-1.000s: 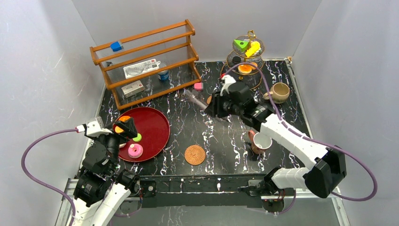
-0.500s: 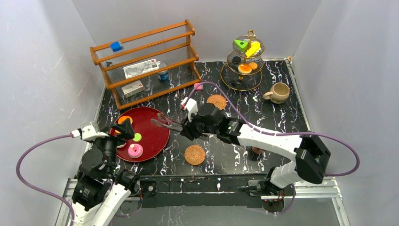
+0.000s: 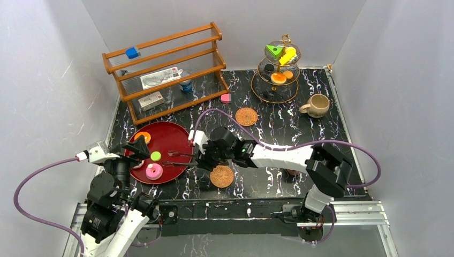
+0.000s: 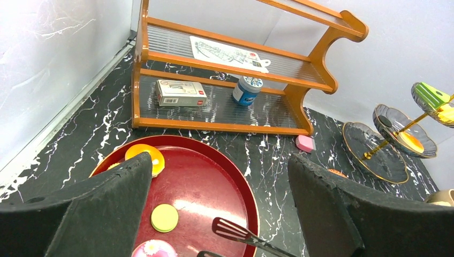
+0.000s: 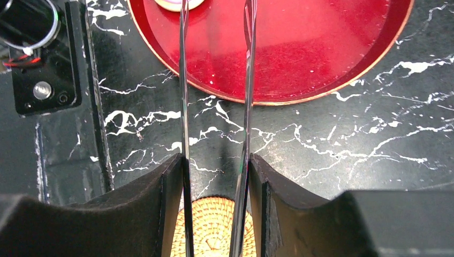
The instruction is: Serve the afternoon tea
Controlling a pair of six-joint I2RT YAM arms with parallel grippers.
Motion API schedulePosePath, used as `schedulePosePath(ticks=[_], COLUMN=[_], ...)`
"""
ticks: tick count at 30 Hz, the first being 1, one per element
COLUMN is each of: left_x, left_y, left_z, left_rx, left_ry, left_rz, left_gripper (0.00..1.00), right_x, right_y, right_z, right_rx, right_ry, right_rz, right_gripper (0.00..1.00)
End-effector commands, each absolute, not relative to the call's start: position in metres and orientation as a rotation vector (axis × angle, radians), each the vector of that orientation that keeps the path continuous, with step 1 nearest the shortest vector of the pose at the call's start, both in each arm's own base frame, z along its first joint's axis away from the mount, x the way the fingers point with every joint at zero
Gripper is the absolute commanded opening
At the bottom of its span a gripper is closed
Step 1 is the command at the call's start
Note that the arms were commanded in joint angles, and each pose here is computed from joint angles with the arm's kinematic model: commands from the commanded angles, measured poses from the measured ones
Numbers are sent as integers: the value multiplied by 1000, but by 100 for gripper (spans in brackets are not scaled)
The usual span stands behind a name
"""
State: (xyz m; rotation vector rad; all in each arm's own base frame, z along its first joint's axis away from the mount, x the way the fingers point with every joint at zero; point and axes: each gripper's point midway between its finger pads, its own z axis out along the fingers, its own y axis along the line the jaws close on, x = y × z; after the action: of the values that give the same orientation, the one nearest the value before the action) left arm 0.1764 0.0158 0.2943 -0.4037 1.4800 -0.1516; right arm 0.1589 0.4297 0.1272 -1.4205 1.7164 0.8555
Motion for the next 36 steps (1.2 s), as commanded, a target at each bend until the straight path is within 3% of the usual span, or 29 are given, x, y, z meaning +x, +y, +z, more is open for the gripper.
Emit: schedulePosePath(ticks=[1, 36], left_x=[175, 174], left_y=[21, 21], left_z=[300, 299], left_rx=[-436, -437], left_ry=[1451, 1449], left_rz=[-146, -148], left_gripper=[94, 94], right_x=[154, 151], right_y=[457, 498], right_z=[159, 118], right_rx=[-1483, -1652], right_ry=[1524, 1512], right_rz=[924, 835], right_gripper=[55, 58])
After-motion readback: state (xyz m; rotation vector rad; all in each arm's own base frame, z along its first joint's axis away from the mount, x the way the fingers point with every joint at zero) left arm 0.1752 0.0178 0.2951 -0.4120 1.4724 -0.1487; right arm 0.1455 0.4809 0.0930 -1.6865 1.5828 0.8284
